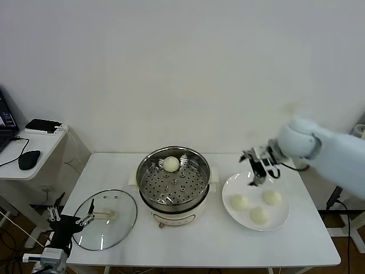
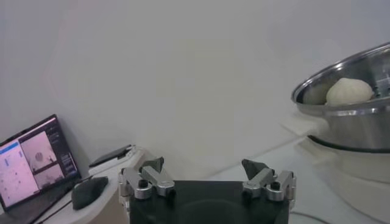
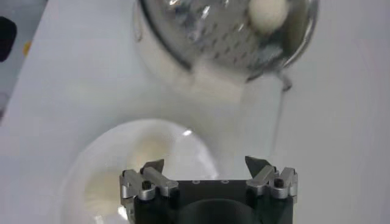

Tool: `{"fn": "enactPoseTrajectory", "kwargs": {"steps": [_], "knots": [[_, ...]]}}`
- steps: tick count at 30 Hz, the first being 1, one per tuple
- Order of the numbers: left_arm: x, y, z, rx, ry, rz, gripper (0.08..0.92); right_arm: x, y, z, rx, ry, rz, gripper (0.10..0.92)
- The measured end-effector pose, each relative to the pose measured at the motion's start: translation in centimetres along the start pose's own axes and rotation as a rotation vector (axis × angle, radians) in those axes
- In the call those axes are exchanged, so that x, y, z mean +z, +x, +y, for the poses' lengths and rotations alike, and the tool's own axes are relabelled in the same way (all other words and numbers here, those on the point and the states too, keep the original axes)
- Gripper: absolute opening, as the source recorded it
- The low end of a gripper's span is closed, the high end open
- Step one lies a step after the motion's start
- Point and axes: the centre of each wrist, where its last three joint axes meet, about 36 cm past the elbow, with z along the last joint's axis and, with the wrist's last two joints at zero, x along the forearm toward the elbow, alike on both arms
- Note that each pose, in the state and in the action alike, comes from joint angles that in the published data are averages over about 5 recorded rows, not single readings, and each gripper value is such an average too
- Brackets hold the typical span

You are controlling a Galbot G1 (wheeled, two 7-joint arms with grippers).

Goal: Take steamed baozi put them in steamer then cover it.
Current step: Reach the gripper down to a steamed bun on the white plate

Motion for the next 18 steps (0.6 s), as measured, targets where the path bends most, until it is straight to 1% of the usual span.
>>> {"fn": "enactPoseTrajectory", "kwargs": {"steps": [8, 18], "knots": [[0.5, 0.1, 0.0, -0.006, -0.001, 0.015, 0.823, 2.5, -4.3, 3.4, -0.039, -0.066, 0.035, 0.823], [0.8, 0.1, 0.5, -0.021, -0.004, 0.025, 0.823, 3.4, -9.3, 4.2, -0.063, -0.093, 0.050, 0.823]]}}
